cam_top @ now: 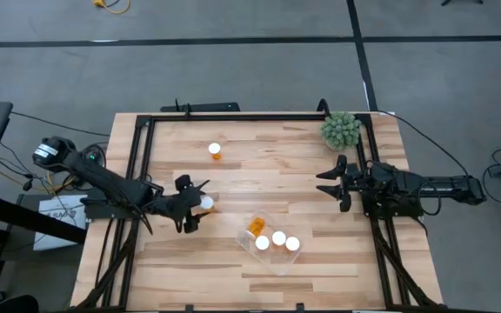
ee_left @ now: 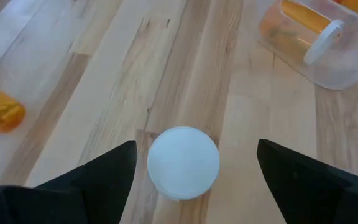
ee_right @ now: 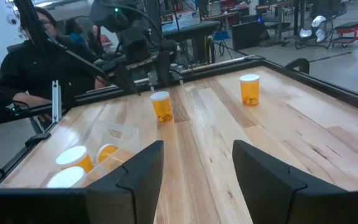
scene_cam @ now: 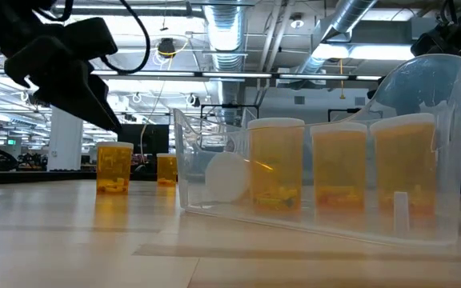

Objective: Pick and place pill bottles into a basket
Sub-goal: Put the orange pill bottle into the transparent container

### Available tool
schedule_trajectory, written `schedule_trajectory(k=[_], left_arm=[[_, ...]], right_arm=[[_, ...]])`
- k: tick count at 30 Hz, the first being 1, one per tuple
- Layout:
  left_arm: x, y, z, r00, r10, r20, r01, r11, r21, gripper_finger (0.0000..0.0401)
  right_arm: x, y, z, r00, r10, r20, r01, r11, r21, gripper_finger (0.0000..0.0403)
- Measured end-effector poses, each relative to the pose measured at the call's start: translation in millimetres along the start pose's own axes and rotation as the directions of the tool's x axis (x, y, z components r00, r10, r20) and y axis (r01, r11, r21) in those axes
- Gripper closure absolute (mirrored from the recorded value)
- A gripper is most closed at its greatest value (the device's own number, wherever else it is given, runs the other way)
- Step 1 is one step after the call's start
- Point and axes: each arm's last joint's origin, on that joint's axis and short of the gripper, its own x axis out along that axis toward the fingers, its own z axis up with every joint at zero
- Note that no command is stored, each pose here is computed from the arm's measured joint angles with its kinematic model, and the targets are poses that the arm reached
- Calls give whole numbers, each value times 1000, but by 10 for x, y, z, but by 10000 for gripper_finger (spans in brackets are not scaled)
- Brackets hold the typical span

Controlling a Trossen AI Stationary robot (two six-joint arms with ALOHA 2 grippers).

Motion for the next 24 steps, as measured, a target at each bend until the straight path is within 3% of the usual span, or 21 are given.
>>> schedule_trajectory(k=[24], left_arm=[[173, 72, -403, 996, -1, 84, 5, 999, -46, 79]], right_arm=[[0, 0, 0, 1000, 0, 0, 0, 1000, 0, 216]])
